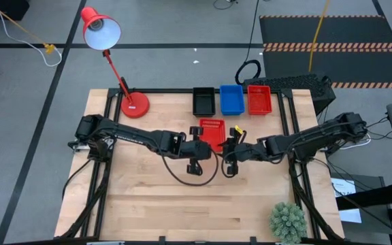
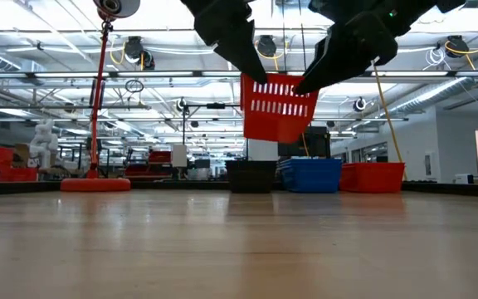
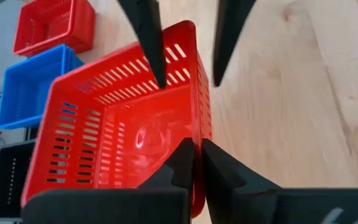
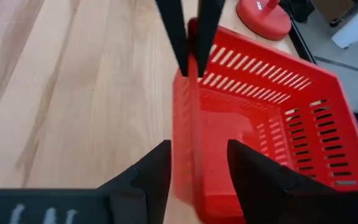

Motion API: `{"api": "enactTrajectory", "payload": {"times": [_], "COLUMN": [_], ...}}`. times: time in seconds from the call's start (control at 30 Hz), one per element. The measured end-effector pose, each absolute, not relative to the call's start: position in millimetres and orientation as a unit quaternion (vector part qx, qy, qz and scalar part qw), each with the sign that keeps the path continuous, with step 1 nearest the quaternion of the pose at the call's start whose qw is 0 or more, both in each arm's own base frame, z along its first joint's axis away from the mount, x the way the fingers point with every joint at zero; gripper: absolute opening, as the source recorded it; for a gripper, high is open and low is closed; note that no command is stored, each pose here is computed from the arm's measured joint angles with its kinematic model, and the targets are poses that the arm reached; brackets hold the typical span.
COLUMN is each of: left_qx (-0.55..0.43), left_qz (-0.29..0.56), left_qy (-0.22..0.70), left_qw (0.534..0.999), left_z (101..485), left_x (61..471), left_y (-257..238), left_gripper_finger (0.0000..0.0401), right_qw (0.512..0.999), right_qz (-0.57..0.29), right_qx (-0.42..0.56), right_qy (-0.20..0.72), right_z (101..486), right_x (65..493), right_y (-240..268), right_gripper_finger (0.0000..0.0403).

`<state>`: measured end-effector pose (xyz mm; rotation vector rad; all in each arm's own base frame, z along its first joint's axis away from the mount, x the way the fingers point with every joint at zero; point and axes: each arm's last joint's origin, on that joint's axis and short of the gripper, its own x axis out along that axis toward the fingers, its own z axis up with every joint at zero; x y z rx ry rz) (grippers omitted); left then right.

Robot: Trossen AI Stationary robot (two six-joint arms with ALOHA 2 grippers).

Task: Stack baskets by color
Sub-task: Stack the bottom red basket on top of the top red basket

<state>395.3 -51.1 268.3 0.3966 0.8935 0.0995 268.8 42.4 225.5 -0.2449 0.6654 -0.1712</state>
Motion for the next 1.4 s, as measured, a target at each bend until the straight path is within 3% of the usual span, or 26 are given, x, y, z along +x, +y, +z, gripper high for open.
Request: {"api": "enactTrajectory", "payload": {"times": [0.17,0.53,0.63,0.73,0.97,1.17,1.4], "left_qx": [0.198,0.218,0.214,0.207,0.239,0.203,0.168], "left_qz": [0.042,0.031,0.029,0.034,0.127,0.165,0.197], "left_qy": [0.422,0.408,0.391,0.386,0.391,0.405,0.433], "left_qw": [0.884,0.886,0.895,0.898,0.879,0.876,0.864], "left_z": [269.3,271.2,273.5,274.9,288.2,307.9,298.3], "left_x": [396.4,397.5,399.7,400.0,387.9,365.6,343.4], "left_y": [-52.3,-59.8,-62.8,-63.4,-57.0,-45.0,-28.5], "left_gripper_finger": [0.0008,0.0024,0.0047,0.0097,0.0198,0.0213,0.0214], "right_qw": [0.934,0.933,0.933,0.928,0.896,0.864,0.868], "right_qz": [-0.082,-0.060,-0.051,-0.049,-0.032,-0.025,-0.038], "right_qx": [-0.121,-0.126,-0.132,-0.145,-0.196,-0.229,-0.271], "right_qy": [0.326,0.330,0.332,0.341,0.397,0.448,0.415], "right_z": [225.4,224.8,224.7,223.2,215.8,220.8,251.8], "right_x": [268.8,268.7,268.6,267.8,259.8,240.7,215.9], "right_y": [42.2,43.2,43.4,42.0,36.6,24.1,2.3], "right_gripper_finger": [0.0109,0.0007,0.0008,0.0011,0.0004,0.0007,0.0007]}}
